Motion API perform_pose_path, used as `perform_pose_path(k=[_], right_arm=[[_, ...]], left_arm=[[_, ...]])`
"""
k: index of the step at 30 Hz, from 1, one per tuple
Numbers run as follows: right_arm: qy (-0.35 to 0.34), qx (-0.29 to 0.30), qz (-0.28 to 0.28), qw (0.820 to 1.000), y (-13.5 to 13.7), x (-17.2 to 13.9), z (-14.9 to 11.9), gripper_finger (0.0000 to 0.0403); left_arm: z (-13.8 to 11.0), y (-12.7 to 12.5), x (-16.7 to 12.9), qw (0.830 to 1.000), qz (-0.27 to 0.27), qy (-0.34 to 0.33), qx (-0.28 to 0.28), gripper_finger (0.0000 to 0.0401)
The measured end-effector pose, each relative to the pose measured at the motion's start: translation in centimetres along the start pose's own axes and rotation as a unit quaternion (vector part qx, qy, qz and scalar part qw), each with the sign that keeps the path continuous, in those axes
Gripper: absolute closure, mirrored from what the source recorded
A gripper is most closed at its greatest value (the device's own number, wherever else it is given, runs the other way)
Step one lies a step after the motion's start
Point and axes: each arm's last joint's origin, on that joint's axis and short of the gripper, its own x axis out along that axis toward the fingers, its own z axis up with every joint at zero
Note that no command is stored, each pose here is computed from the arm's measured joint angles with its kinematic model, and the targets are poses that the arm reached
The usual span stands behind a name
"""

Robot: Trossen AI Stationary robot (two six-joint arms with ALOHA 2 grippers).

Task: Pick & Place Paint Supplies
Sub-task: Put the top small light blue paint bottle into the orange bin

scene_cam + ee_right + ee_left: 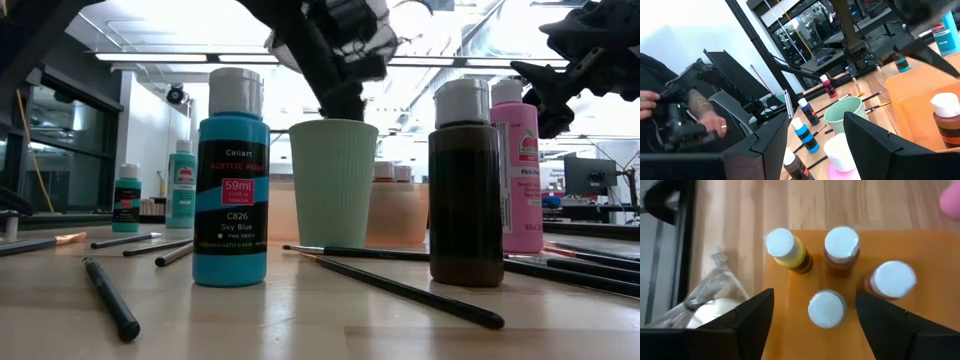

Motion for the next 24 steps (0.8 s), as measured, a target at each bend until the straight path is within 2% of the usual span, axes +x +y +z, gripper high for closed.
perform_pose_path(k=[3,7,12,15,19,22,24], right_arm=[[0.001,0.0,-0.001,1.0,0.0,0.0,0.0,0.0215],[0.003,0.001,-0.002,1.0,0.0,0.0,-0.1,0.0215],[0.006,0.001,-0.004,1.0,-0.1,0.0,-0.1,0.0215],[0.006,0.001,-0.004,1.0,-0.1,0.0,-0.1,0.0215],[0.008,0.002,-0.005,1.0,-0.1,0.0,-0.1,0.0215],[0.011,0.002,-0.007,1.0,-0.1,0.0,-0.2,0.0215],[0.01,0.002,-0.007,1.0,-0.1,0.0,-0.2,0.0215]], left_arm=[[0.0,0.1,-2.1,1.0,0.006,-0.016,-0.021,0.0125],[-1.7,-0.3,-4.6,0.998,0.007,-0.02,-0.052,0.0125],[-5.9,-1.4,-7.8,0.994,0.018,0.002,-0.106,0.0125],[-8.4,-1.9,-10.1,0.983,0.046,0.024,-0.174,0.0125],[-11.5,-2.3,-12.7,0.952,0.1,0.095,-0.274,0.0125],[-13.7,-2.1,-14.4,0.908,0.131,0.17,-0.361,0.0125],[-14.9,-2.0,-15.0,0.881,0.145,0.216,-0.395,0.0125]])
